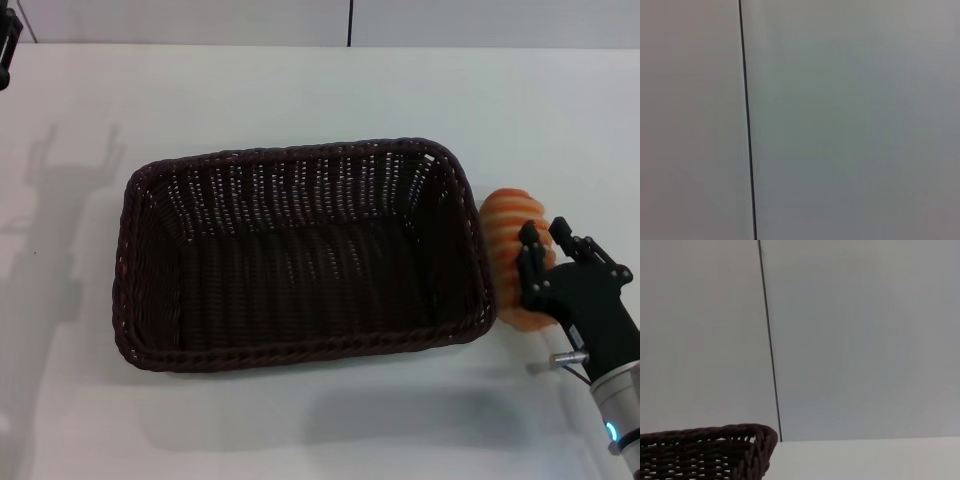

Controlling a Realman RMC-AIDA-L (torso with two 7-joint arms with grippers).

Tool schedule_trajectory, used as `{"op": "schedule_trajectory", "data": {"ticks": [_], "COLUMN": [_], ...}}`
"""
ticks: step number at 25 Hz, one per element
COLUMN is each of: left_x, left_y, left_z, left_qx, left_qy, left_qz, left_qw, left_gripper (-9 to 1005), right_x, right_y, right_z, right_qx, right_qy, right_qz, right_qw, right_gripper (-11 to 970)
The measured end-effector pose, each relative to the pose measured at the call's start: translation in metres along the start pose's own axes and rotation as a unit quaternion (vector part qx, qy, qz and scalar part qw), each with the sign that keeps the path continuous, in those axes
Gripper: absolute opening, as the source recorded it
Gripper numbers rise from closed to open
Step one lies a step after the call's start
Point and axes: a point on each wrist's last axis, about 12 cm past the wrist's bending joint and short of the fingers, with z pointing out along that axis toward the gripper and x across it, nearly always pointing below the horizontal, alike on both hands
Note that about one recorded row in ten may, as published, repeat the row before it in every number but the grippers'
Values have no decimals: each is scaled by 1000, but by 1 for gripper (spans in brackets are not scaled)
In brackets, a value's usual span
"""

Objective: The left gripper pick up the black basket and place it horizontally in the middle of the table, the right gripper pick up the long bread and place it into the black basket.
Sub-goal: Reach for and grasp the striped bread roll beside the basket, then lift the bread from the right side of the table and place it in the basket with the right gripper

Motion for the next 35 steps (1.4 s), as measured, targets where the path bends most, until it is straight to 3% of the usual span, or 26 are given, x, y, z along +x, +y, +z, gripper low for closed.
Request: {"op": "schedule_trajectory", "data": {"ticks": [1, 4, 15, 26, 31, 35], "left_x": [0, 0, 0, 0, 0, 0], "left_y": [0, -1, -2, -3, -3, -3], "left_z": [0, 1, 1, 3, 3, 3], "left_qx": [1, 3, 3, 6, 7, 7], "left_qy": [0, 0, 0, 0, -1, 0], "left_qz": [0, 0, -1, -1, 0, 0], "left_qw": [1000, 1000, 1000, 1000, 1000, 1000], "left_gripper": [796, 796, 796, 797, 797, 797], "right_x": [0, 0, 5, 11, 8, 4], "right_y": [0, 0, -3, -2, -4, -7], "right_z": [0, -1, 4, 16, 6, -1], "right_qx": [1, 5, 3, -11, 9, 23], "right_qy": [0, 0, 28, 69, 47, 20], "right_qz": [2, 6, 23, 15, 29, 31], "right_qw": [1000, 1000, 999, 997, 998, 999], "right_gripper": [118, 311, 754, 818, 808, 723]}}
